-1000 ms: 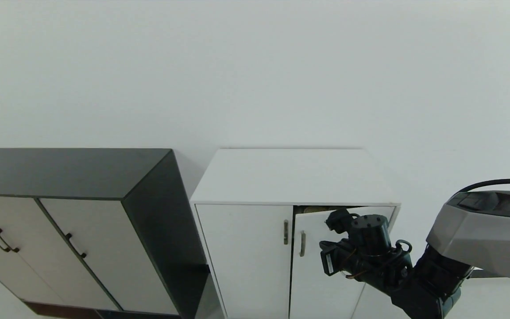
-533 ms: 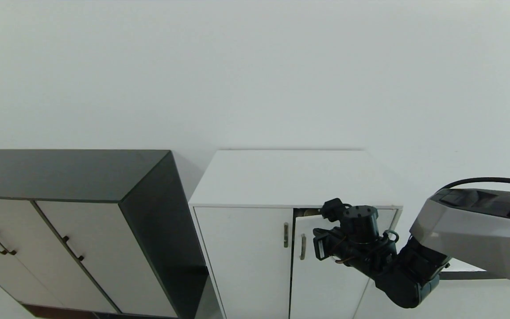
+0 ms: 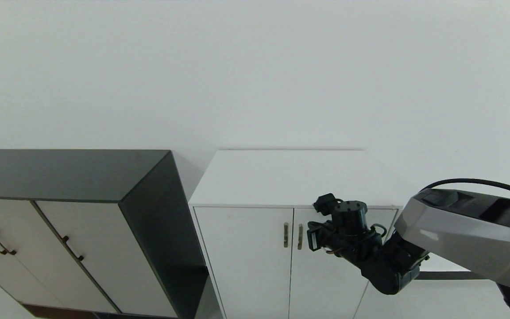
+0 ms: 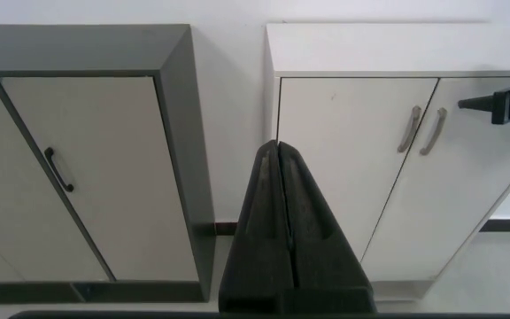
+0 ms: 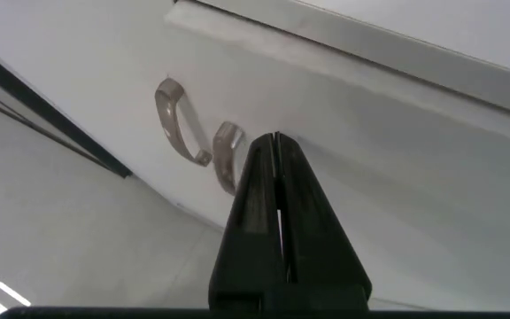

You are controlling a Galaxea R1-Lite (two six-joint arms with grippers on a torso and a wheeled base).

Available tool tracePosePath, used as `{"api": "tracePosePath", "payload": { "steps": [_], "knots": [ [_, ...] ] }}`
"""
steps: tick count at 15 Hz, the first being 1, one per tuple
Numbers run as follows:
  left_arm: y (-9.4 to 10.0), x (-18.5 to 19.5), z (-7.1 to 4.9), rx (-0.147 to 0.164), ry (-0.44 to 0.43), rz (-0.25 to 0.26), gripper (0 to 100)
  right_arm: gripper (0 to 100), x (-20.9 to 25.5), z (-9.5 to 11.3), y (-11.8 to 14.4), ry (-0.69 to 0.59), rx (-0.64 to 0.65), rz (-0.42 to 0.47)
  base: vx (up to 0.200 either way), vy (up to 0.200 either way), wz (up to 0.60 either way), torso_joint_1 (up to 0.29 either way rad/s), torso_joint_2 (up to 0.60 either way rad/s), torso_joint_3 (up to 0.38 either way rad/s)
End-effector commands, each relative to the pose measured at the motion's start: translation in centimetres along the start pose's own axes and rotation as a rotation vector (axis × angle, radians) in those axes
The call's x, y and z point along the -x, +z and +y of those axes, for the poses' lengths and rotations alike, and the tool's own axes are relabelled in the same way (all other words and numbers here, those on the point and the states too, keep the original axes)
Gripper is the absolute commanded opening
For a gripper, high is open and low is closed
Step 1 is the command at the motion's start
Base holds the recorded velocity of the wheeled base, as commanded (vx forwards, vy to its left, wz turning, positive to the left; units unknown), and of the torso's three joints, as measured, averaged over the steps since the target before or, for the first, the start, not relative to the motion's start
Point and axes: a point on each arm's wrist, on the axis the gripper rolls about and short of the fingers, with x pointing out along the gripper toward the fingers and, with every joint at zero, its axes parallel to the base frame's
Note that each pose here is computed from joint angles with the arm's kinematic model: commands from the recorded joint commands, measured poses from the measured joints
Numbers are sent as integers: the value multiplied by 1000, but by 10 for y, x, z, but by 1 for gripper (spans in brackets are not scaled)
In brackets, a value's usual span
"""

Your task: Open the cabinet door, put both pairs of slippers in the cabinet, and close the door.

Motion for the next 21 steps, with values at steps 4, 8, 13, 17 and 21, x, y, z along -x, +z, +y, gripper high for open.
{"api": "tracePosePath", "payload": {
  "steps": [4, 8, 13, 17, 21],
  "knots": [
    [0, 0, 0, 1, -1, 2, 0, 0, -6, 0, 1, -2, -1, -1, 0, 0, 0, 0, 0, 0],
    [0, 0, 0, 1, -1, 2, 0, 0, -5, 0, 1, -4, -1, -1, 0, 0, 0, 0, 0, 0],
    [0, 0, 0, 0, -1, 1, 0, 0, 31, -3, 14, -9, -1, -12, 0, 0, 0, 0, 0, 0],
    [0, 0, 0, 0, -1, 1, 0, 0, 93, -11, 26, -59, -8, -51, 0, 0, 0, 0, 0, 0],
    [0, 0, 0, 4, 1, 1, 0, 0, 167, -30, 28, -155, -24, -83, 0, 0, 0, 0, 0, 0]
  ]
}}
